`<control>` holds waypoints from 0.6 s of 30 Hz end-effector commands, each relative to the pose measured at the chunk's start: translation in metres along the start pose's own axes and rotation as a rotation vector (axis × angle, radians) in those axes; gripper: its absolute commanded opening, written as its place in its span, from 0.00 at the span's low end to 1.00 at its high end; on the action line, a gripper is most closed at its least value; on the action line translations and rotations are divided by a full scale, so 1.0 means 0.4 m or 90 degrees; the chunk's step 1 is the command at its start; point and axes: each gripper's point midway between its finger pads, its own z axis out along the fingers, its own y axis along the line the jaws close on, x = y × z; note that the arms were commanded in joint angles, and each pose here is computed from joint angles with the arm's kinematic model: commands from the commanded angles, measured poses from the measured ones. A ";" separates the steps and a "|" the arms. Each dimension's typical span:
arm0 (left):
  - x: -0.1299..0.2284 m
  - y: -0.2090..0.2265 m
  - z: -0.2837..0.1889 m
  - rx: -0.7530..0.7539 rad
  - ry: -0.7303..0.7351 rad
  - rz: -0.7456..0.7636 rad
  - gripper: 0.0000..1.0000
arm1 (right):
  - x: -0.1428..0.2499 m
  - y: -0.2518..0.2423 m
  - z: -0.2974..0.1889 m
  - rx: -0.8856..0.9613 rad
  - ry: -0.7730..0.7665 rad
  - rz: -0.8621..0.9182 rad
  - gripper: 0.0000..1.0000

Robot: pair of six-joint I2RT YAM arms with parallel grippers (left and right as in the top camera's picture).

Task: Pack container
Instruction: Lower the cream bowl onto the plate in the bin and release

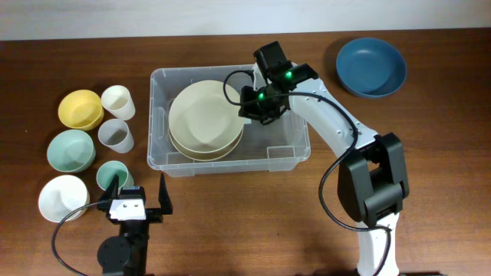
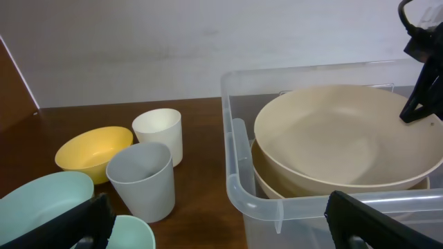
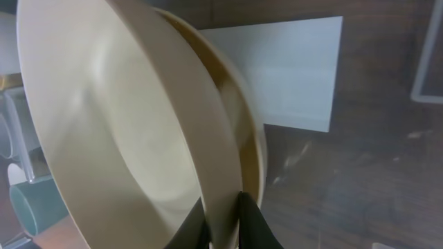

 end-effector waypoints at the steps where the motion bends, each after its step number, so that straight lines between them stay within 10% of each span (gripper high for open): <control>1: 0.003 -0.003 0.000 0.005 0.000 -0.004 0.99 | 0.008 0.017 0.017 -0.004 0.006 -0.009 0.10; 18: 0.003 -0.003 0.000 0.005 0.000 -0.004 0.99 | 0.010 0.011 0.024 -0.001 0.009 -0.007 0.29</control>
